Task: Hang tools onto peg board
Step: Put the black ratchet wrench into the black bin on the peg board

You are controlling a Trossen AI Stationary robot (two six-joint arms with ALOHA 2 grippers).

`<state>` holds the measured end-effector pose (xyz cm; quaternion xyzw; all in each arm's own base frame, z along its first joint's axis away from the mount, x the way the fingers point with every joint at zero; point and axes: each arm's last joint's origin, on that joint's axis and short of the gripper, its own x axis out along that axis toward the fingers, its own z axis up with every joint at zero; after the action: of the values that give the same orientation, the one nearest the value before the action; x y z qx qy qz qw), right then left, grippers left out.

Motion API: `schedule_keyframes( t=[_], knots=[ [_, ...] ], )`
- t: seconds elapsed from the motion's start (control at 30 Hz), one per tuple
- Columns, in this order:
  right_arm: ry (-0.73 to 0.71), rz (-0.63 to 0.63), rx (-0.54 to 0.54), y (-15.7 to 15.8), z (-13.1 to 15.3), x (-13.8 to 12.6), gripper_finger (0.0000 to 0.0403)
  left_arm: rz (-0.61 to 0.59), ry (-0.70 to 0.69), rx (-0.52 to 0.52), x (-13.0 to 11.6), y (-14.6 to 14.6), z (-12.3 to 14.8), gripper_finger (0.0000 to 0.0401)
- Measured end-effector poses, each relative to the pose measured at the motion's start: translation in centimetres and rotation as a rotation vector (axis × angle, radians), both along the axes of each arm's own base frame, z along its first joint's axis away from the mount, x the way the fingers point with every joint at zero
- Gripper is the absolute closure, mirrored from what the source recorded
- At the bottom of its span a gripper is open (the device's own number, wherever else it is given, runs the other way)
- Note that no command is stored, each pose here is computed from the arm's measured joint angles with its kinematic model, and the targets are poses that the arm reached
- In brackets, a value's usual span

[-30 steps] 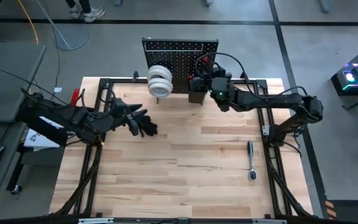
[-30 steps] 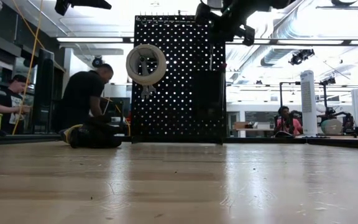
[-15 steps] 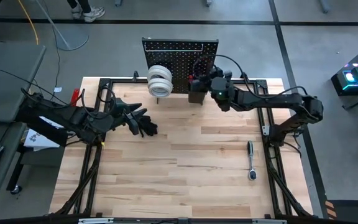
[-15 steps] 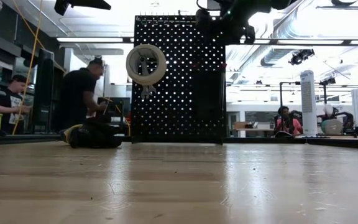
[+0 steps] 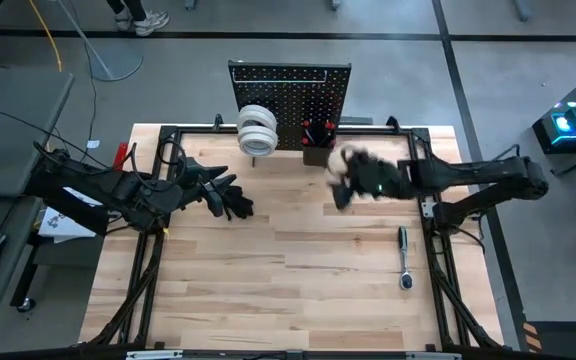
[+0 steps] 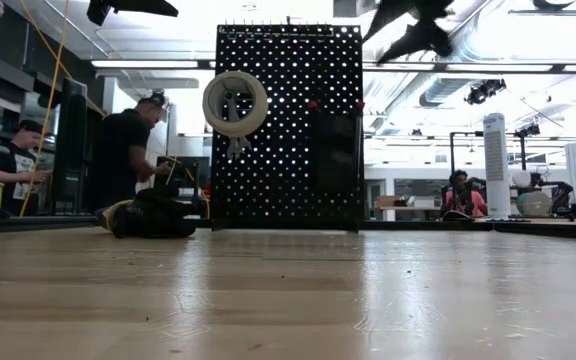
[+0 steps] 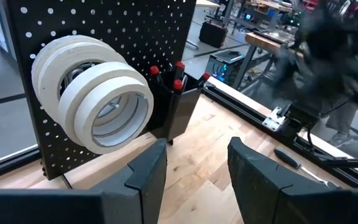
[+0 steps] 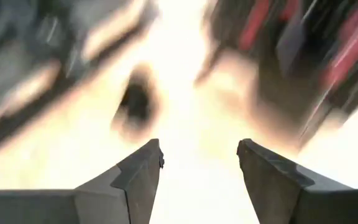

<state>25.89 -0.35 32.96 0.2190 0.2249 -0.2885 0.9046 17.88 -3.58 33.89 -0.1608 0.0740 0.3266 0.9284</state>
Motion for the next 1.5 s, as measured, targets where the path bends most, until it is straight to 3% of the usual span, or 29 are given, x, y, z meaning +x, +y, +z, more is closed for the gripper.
schedule_keyframes(
  t=[0.07, 0.13, 0.27, 0.53, 0.7, 0.93, 1.1, 1.2, 1.3, 1.33, 1.5],
  knots=[
    [0.123, 0.090, 0.199, 1.7, -1.2, -1.1, 0.0195, 0.002, -0.005, -0.005, 0.0, 0.0, 0.0, 0.0246],
    [0.302, 0.083, 0.364, 3.5, -2.7, -2.6, 0.0194, 0.001, -0.006, -0.007, 0.0, 0.0, 0.0, 0.0246],
    [0.630, -0.138, 0.520, 6.0, -6.1, -5.6, 0.0194, 0.000, -0.004, -0.007, 0.0, 0.0, 0.0, 0.0246],
    [0.888, -0.508, 0.779, 8.8, -13.6, -10.1, 0.0194, 0.003, -0.003, -0.008, 0.0, 0.1, 0.0, 0.0246],
    [0.892, -0.640, 0.807, 9.2, -16.3, -11.7, 0.0194, 0.001, -0.002, -0.008, 0.0, 0.1, 0.0, 0.0246],
    [0.793, -0.593, 0.945, 9.5, -19.9, -11.8, 0.0194, -0.001, -0.003, -0.009, 0.0, 0.1, 0.0, 0.0246],
    [0.833, -0.636, 0.962, 9.3, -21.1, -12.2, 0.0199, 0.001, -0.008, -0.016, 0.0, 0.1, 0.0, 0.0246],
    [0.869, -0.575, 0.942, 9.3, -21.1, -12.2, 0.0248, 0.001, -0.009, -0.016, 0.0, 0.1, 0.0, 0.0246],
    [0.896, -0.540, 0.909, 9.3, -20.9, -12.2, 0.0356, 0.002, -0.008, -0.016, 0.0, 0.1, 0.0, 0.0246],
    [0.890, -0.508, 0.893, 9.4, -20.7, -12.0, 0.0374, 0.002, -0.008, -0.015, 0.0, 0.1, 0.0, 0.0246],
    [0.736, -0.420, 0.784, 10.0, -19.0, -10.1, 0.0378, -0.015, -0.037, -0.030, 0.2, 0.0, 0.2, 0.0246]
  ],
)
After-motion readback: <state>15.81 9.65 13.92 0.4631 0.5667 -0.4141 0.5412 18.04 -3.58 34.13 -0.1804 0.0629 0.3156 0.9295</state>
